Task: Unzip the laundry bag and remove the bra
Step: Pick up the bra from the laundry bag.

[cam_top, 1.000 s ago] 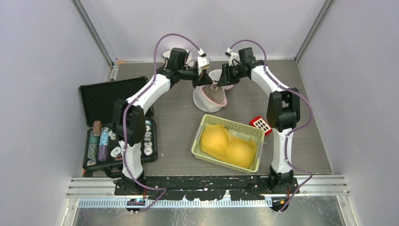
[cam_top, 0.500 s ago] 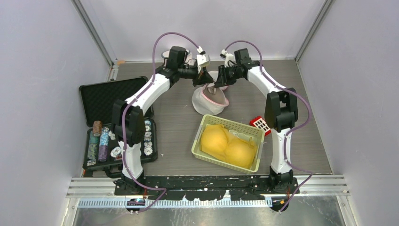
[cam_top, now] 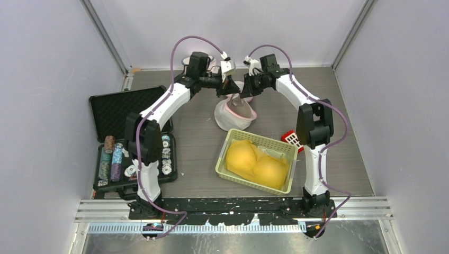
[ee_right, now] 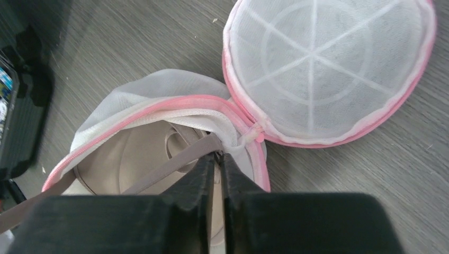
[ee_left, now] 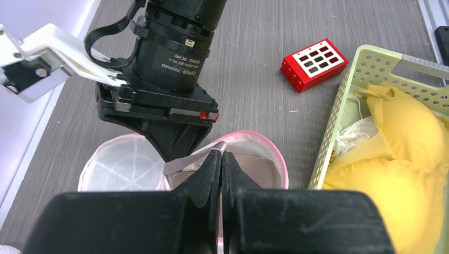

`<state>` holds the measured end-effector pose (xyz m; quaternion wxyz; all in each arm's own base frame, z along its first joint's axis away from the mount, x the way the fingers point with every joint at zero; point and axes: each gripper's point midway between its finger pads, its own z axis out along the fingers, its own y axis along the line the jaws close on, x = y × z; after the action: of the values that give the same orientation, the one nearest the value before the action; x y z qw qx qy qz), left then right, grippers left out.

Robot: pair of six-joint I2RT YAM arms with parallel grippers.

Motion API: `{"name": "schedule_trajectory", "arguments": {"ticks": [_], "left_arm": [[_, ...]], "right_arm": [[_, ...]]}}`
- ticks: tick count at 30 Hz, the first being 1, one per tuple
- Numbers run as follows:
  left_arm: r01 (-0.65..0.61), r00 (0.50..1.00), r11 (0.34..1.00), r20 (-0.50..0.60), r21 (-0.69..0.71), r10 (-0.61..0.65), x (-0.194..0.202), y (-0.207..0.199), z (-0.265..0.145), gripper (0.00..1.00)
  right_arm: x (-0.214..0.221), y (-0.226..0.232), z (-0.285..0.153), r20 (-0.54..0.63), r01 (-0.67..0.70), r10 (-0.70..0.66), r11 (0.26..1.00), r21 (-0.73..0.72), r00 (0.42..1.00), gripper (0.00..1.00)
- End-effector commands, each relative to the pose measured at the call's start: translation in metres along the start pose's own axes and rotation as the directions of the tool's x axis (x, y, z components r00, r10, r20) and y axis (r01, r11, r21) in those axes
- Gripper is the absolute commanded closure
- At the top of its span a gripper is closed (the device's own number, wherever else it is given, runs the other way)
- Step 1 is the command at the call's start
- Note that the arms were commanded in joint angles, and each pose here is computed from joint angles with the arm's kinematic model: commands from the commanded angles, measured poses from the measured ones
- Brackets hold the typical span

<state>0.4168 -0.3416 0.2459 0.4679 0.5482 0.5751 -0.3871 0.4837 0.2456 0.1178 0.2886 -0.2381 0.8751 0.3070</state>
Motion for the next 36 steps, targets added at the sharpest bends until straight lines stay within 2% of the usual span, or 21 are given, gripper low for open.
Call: {"name": "schedule_trajectory", "arguments": {"ticks": [1,3,8,13,14,18,21,24,28,36], "left_arm": [[-0.092,0.993,0.996,0.073,-0.011,0.092,-0.043,-0.007,-0.019,1.00],[-0.078,0.995,0.997,0.057,-0.010,0.079,-0.036,-0.009,-0.022,1.00],[-0.115,0.993,0.993,-0.041,-0.039,0.113,-0.006,-0.008,-0.027,1.00],[-0.131,0.979,0.980,-0.175,-0.147,0.104,0.029,0.012,-0.034,1.00],[-0.131,0.975,0.976,-0.203,-0.172,0.095,0.036,0.017,-0.035,0.98],[-0.157,0.958,0.960,-0.272,-0.230,0.091,0.051,0.032,-0.040,0.78],[-0.166,0.961,0.961,-0.255,-0.219,0.108,0.046,0.031,-0.038,0.55],[-0.189,0.964,0.962,-0.225,-0.197,0.143,0.039,0.029,-0.031,0.39],[-0.253,0.950,0.954,-0.227,-0.161,0.213,0.040,0.029,-0.018,0.33],[-0.307,0.940,0.943,-0.196,-0.132,0.278,0.041,0.043,0.008,0.34]], "right_arm": [[-0.033,0.001,-0.011,0.075,0.064,-0.067,0.997,0.049,0.995,0.95],[-0.037,0.002,-0.017,0.089,0.077,-0.082,0.995,0.059,0.993,0.99],[-0.051,0.011,-0.034,0.127,0.106,-0.114,0.992,0.068,0.985,1.00],[-0.064,0.024,-0.048,0.167,0.130,-0.137,0.990,0.050,0.976,0.99],[-0.066,0.027,-0.050,0.171,0.131,-0.137,0.990,0.043,0.976,0.99],[-0.068,0.038,-0.057,0.182,0.135,-0.134,0.991,0.009,0.974,0.99],[-0.068,0.047,-0.061,0.186,0.136,-0.129,0.990,-0.029,0.974,0.99],[-0.068,0.053,-0.064,0.186,0.135,-0.123,0.989,-0.054,0.975,0.99],[-0.065,0.061,-0.066,0.179,0.137,-0.119,0.987,-0.087,0.977,0.99],[-0.067,0.077,-0.077,0.205,0.164,-0.135,0.977,-0.135,0.969,0.99]]}}
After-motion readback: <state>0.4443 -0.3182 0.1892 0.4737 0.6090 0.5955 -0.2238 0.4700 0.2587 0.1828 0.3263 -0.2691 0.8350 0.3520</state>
